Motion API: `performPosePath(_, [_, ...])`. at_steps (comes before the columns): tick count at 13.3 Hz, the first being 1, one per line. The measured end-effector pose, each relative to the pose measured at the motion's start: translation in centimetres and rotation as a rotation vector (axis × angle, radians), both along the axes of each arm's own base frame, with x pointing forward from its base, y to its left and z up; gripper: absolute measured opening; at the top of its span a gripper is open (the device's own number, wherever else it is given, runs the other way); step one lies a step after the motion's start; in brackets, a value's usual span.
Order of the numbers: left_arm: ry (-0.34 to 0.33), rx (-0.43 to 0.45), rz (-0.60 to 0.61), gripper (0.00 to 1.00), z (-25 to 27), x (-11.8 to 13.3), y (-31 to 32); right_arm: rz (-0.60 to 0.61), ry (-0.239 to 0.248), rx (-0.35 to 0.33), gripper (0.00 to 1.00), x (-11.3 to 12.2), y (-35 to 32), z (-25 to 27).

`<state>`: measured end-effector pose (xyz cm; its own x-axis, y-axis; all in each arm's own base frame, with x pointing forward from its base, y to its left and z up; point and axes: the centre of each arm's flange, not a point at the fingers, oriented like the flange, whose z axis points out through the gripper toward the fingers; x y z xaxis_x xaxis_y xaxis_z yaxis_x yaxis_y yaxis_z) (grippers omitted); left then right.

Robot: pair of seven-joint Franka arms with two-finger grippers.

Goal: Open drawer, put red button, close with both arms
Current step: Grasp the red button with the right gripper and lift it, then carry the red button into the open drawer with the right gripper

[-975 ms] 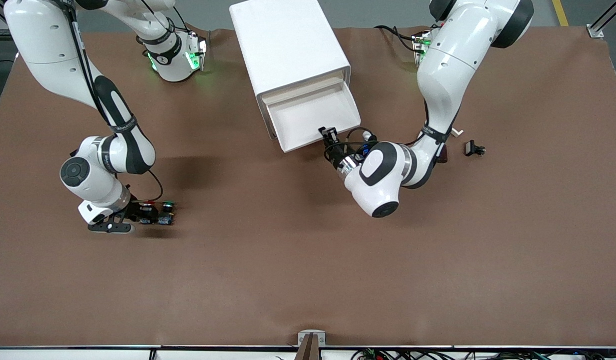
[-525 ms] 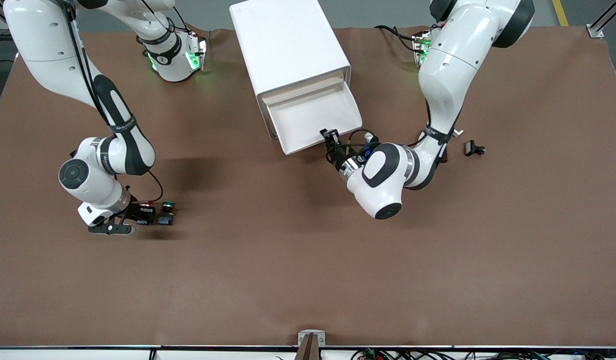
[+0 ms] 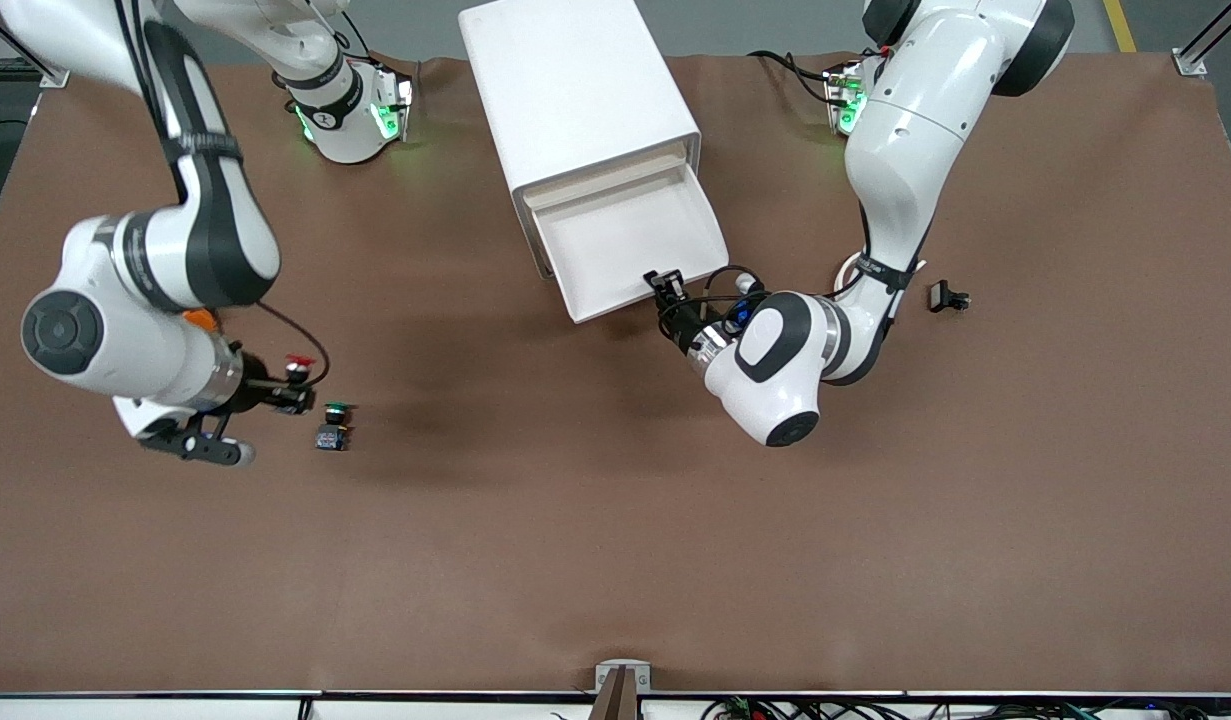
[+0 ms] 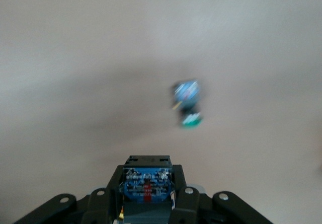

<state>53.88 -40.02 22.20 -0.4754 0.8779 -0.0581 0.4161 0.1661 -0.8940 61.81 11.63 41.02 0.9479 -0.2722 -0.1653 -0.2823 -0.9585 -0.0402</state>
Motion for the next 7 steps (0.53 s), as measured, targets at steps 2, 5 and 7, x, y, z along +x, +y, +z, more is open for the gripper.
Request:
performPosePath(2, [-0.013,-0.015,-0.006,0.1,0.1,0.1,0.0,-0.08,0.02,0.001,0.41,-2.3,5.4,2.6])
performPosePath(5, [-0.031,-0.03,-0.003,0.1,0.3,0.6,0.3,-0.177,0.022,-0.021,0.41,-5.5,13.5,4.1])
performPosePath(7, [-0.101,-0.051,0.018,0.23,0.3,2.0,1.1,-0.237,0.018,-0.036,0.41,-8.1,19.2,4.5])
